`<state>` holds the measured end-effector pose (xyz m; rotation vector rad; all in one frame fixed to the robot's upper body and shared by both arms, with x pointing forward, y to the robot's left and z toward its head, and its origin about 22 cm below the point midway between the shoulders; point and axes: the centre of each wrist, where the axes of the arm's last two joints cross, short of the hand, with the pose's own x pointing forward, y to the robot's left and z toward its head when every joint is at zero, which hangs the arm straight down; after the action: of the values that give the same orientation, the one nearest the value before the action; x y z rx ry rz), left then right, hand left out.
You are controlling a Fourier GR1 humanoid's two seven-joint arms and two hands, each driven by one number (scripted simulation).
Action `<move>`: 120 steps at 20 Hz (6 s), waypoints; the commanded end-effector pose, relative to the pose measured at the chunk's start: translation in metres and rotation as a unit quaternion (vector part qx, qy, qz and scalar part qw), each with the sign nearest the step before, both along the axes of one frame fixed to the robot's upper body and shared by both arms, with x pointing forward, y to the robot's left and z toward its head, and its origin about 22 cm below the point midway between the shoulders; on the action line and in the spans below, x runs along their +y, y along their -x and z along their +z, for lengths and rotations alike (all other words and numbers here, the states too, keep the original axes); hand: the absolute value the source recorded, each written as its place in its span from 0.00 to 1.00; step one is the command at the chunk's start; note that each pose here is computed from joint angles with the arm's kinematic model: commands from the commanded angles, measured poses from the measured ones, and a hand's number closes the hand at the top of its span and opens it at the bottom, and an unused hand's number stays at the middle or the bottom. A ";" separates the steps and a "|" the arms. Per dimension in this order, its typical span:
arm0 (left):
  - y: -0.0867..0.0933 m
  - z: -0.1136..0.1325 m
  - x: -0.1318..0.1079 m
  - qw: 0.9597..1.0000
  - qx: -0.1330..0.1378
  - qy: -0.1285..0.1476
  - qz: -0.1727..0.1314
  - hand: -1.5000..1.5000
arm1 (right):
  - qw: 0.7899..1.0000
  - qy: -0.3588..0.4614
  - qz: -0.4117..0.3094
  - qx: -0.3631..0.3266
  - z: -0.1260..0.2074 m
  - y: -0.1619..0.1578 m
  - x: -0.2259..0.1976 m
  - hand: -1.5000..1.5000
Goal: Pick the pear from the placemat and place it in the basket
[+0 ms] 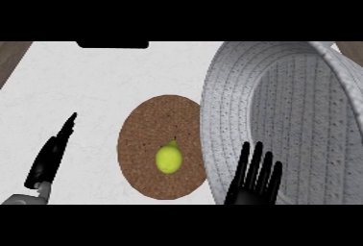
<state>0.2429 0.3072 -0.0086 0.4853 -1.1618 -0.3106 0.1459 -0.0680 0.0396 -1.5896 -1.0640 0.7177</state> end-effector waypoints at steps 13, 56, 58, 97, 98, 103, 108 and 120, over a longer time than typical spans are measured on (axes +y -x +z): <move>0.001 -0.006 -0.003 1.000 0.009 0.008 -0.006 0.50 | 0.987 -0.020 -0.159 0.029 -0.024 -0.015 0.000 0.00; 0.006 -0.011 0.011 0.999 0.027 -0.005 0.027 0.50 | 0.798 0.547 0.249 -0.034 -0.004 -0.103 -0.168 1.00; 0.009 -0.009 0.019 0.999 0.029 -0.007 0.031 0.50 | 0.775 0.545 0.310 -0.078 0.024 -0.093 -0.165 1.00; 0.000 0.007 0.016 0.999 0.011 -0.007 0.032 0.50 | 0.729 0.417 0.540 -0.056 0.169 0.106 -0.121 1.00; 0.015 -0.004 0.020 0.999 0.013 0.006 0.028 0.50 | 0.733 0.418 0.534 -0.052 0.168 0.107 -0.120 1.00; 0.009 -0.001 0.012 1.000 0.015 0.001 0.017 0.50 | 0.751 0.433 0.496 -0.048 0.137 0.093 -0.101 1.00; -0.005 -0.011 0.010 1.000 0.005 0.002 0.015 0.50 | 0.755 0.443 0.480 -0.053 0.119 0.084 -0.073 1.00; -0.014 -0.012 0.004 1.000 -0.001 -0.006 0.007 0.50 | 0.768 0.396 0.498 -0.070 0.113 0.062 -0.044 0.00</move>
<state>0.2498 0.3052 -0.0162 0.4971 -1.1679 -0.3108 0.0848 -0.1421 0.1534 -1.7444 -1.6415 2.1862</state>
